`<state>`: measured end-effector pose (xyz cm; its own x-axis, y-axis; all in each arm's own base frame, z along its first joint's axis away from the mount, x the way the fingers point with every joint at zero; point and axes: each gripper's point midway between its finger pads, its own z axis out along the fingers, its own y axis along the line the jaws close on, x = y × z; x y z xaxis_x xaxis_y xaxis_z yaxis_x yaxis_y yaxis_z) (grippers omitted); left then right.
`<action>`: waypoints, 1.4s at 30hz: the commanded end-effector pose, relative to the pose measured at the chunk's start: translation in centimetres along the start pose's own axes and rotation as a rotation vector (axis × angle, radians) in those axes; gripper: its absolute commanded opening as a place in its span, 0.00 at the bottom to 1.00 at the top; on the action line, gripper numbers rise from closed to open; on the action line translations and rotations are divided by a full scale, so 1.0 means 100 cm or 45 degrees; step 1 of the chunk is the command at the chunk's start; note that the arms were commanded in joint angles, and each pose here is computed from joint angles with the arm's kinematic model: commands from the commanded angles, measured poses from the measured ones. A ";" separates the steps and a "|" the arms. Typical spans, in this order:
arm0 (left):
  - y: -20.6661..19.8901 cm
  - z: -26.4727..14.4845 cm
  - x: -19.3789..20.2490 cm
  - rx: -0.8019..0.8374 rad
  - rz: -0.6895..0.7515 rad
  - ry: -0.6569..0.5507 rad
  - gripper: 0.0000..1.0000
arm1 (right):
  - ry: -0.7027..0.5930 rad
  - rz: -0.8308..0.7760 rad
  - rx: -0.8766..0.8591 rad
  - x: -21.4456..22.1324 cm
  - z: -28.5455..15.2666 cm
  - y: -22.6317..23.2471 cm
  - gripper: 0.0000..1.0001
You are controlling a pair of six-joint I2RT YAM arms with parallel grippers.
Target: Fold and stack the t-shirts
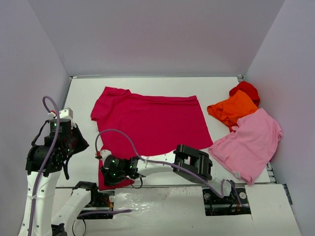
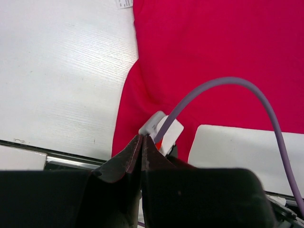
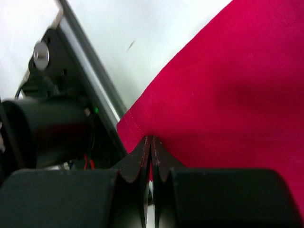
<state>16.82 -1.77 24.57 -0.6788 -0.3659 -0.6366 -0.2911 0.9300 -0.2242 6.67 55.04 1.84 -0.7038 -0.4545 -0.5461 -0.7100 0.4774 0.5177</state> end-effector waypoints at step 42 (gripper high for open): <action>-0.293 0.205 0.015 0.973 -0.051 0.501 0.00 | -0.660 0.572 1.227 -0.236 -0.347 -0.466 0.00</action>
<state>33.70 -25.03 9.15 -0.9543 -0.2294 -0.1913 -0.0439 0.7412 -0.6699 53.68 19.82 11.56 -0.6585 0.1203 -0.7429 0.0392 0.9913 0.1258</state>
